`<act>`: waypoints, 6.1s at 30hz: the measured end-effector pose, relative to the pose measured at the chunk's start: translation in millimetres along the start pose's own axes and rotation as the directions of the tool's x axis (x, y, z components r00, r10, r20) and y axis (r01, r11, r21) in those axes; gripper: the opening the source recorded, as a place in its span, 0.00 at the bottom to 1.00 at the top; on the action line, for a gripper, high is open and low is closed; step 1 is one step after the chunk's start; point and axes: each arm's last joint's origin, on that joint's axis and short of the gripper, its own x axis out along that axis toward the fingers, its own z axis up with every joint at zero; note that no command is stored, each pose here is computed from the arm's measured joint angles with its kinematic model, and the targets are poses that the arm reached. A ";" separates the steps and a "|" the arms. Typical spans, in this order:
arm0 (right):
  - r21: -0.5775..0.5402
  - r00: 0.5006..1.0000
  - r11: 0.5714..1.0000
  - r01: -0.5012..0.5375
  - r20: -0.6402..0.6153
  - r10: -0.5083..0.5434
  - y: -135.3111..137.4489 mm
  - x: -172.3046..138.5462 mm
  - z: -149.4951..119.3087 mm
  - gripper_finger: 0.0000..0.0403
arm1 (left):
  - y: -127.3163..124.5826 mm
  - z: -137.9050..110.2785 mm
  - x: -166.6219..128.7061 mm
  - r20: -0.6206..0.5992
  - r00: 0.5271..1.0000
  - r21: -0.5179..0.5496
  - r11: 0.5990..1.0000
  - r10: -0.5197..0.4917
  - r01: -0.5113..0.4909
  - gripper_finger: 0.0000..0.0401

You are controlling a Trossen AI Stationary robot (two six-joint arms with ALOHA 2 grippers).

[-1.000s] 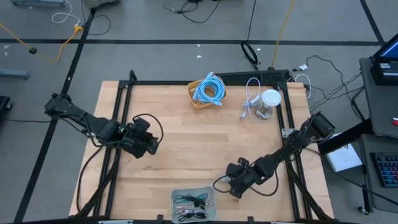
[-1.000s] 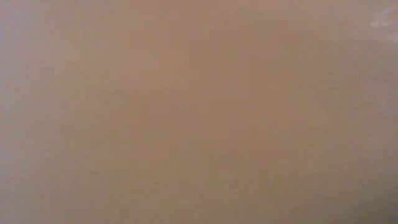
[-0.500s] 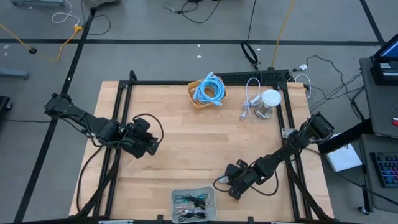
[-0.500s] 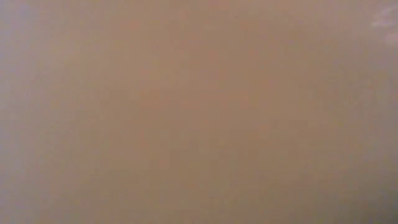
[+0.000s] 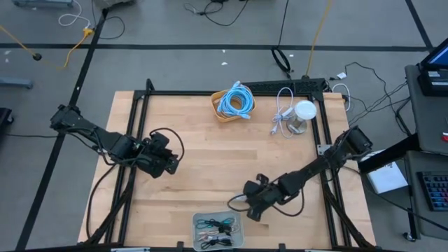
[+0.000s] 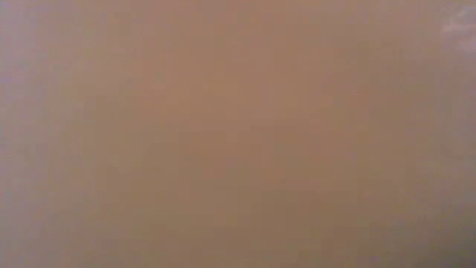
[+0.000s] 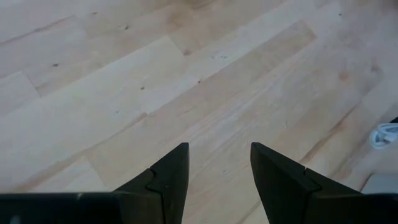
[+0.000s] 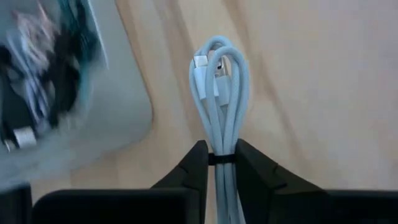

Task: Pick & Place USB Port
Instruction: Put the white charger cable into the gray bin, then adjust the HDMI cable

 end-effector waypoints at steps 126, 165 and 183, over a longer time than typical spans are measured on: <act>-0.260 0.972 0.950 -0.175 0.109 0.209 55.5 2.4 98.9 0.42 | -5.3 -2.3 -2.0 0.001 0.999 0.026 0.998 -0.052 0.052 0.44; -0.296 0.771 0.909 -0.292 0.490 0.407 -204.6 -107.9 -90.3 0.00 | -37.5 37.2 0.4 0.239 0.911 -0.119 0.921 -0.335 0.370 0.44; -0.352 0.750 0.900 -0.256 0.515 0.415 -205.8 -104.7 -92.0 0.00 | -66.7 28.3 66.9 0.107 0.957 0.445 0.874 -0.269 0.196 0.44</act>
